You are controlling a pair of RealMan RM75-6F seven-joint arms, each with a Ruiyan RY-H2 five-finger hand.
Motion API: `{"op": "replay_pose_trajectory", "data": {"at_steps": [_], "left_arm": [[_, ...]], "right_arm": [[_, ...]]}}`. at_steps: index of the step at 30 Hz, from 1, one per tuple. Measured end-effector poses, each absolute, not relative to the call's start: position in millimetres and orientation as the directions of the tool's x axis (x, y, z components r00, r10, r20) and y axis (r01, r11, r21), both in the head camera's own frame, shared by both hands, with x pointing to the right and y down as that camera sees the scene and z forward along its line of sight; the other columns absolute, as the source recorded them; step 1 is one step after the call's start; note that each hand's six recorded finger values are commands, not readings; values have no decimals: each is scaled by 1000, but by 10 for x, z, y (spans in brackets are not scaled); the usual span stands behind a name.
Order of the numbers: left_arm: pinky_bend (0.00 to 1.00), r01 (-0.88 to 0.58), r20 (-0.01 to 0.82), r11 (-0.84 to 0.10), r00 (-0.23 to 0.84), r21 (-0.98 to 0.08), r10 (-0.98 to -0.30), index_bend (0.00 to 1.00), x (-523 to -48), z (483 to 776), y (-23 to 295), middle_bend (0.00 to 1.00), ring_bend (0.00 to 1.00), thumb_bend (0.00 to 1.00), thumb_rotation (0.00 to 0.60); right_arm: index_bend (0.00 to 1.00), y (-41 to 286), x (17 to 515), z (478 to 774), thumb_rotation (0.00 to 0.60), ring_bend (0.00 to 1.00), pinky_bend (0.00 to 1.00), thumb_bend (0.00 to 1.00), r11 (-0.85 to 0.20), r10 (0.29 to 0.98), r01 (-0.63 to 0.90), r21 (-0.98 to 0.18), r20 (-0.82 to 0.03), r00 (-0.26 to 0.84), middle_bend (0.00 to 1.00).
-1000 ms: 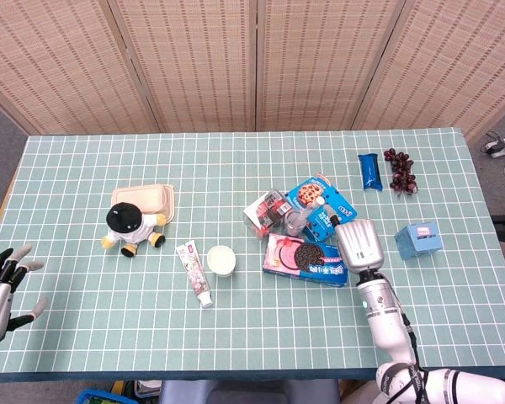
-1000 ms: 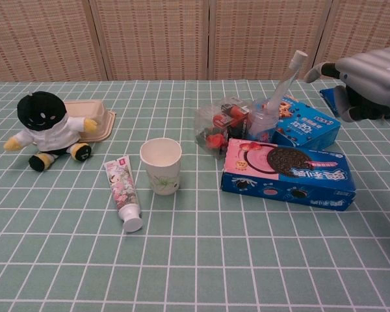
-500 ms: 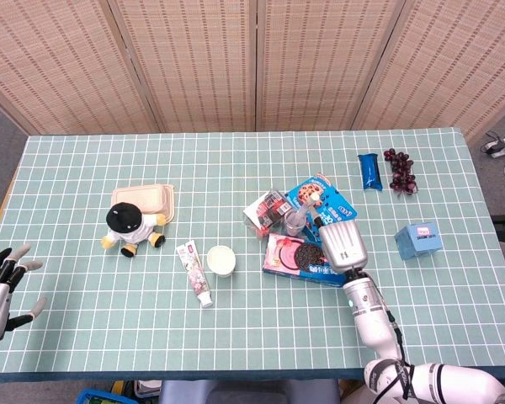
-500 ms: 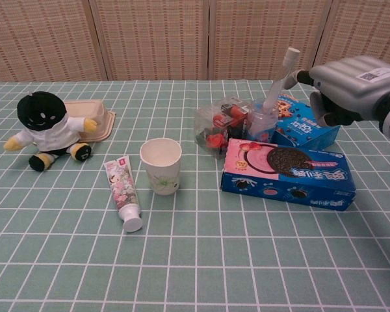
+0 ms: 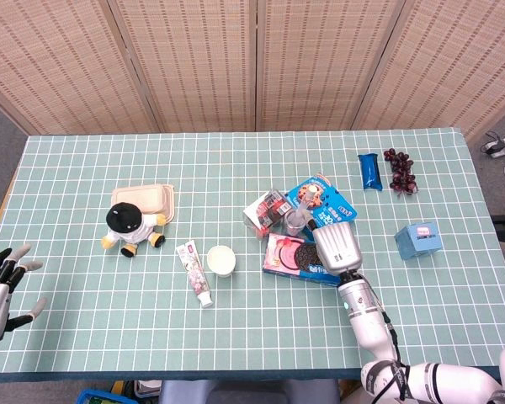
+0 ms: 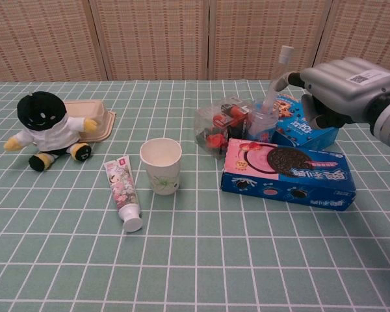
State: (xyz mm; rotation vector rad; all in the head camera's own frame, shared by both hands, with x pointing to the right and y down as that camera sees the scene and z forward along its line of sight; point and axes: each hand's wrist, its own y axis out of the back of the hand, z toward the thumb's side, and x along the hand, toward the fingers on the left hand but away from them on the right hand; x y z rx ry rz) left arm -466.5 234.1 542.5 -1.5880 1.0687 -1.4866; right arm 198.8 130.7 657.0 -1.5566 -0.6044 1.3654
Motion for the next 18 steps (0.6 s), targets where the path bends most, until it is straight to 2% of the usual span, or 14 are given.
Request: {"op": "replay_pose_trajectory", "data": {"at_steps": [18], "left_arm": [[296,-100,418,-416,2,-904,-908,358,-4653,5427,2351,144,80,267,600]], "right_arm": [[162,1253,2107,6631,600,1000,1000,837,-442,846,-232,-866,-489,212,1000]]}}
